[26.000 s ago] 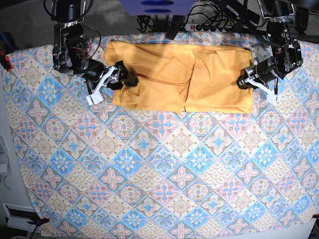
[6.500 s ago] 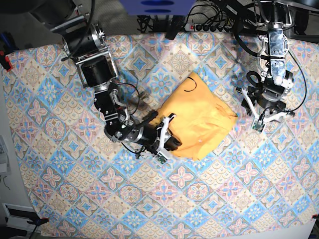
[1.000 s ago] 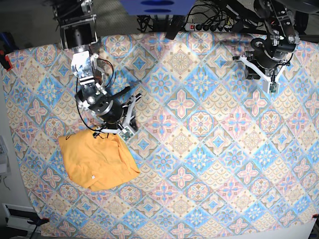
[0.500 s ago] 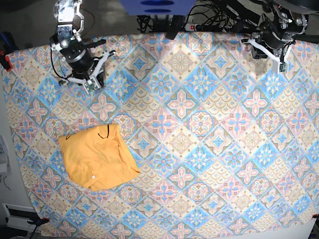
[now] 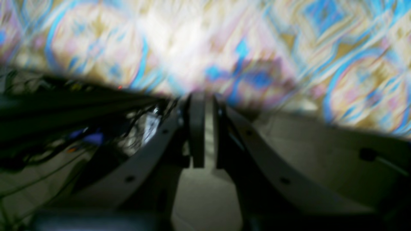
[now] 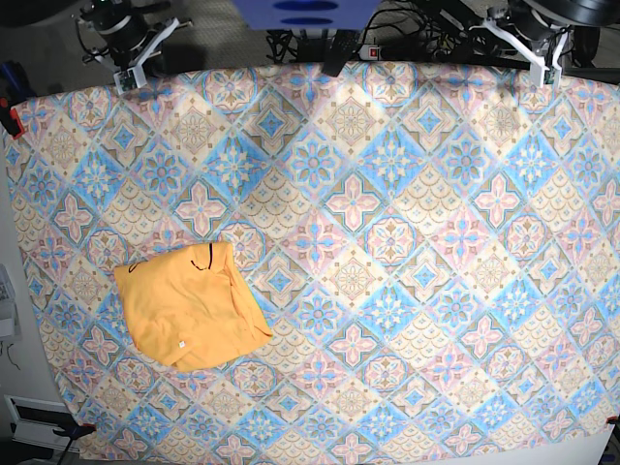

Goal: Fold the T-shirt properly

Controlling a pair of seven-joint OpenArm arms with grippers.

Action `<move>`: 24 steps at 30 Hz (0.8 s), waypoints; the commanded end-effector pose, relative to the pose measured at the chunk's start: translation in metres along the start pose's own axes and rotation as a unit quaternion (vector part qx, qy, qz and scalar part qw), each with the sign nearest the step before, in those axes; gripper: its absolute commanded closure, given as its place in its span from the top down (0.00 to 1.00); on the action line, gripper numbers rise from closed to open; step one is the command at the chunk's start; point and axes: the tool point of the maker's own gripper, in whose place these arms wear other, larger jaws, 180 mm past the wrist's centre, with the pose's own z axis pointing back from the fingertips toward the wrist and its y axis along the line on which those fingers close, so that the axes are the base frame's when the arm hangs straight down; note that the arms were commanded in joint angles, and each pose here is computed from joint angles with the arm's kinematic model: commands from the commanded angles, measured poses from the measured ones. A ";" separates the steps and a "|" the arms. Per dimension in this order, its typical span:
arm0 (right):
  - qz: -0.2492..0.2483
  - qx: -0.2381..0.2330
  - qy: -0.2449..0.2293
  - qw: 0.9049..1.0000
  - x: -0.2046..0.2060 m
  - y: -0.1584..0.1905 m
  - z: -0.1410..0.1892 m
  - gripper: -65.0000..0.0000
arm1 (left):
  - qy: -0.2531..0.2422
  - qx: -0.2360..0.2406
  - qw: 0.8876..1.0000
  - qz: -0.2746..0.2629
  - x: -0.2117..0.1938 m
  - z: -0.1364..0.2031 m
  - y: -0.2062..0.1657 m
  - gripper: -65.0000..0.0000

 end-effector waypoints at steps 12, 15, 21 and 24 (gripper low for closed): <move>-0.103 0.021 0.154 0.982 -0.152 0.016 0.005 0.07 | 0.076 -0.010 0.996 -0.034 -0.067 -0.030 -0.011 0.21; -0.129 0.019 0.148 0.980 -0.169 0.018 -0.001 0.07 | 0.100 -0.012 0.993 -0.053 -0.097 -0.047 -0.013 0.21; -0.166 0.036 0.174 0.970 -0.194 0.034 -0.025 0.07 | 0.148 -0.028 0.985 -0.081 -0.150 -0.086 -0.007 0.21; -0.183 0.047 0.193 0.963 -0.207 0.045 -0.037 0.07 | 0.162 -0.038 0.983 -0.082 -0.169 -0.102 -0.007 0.21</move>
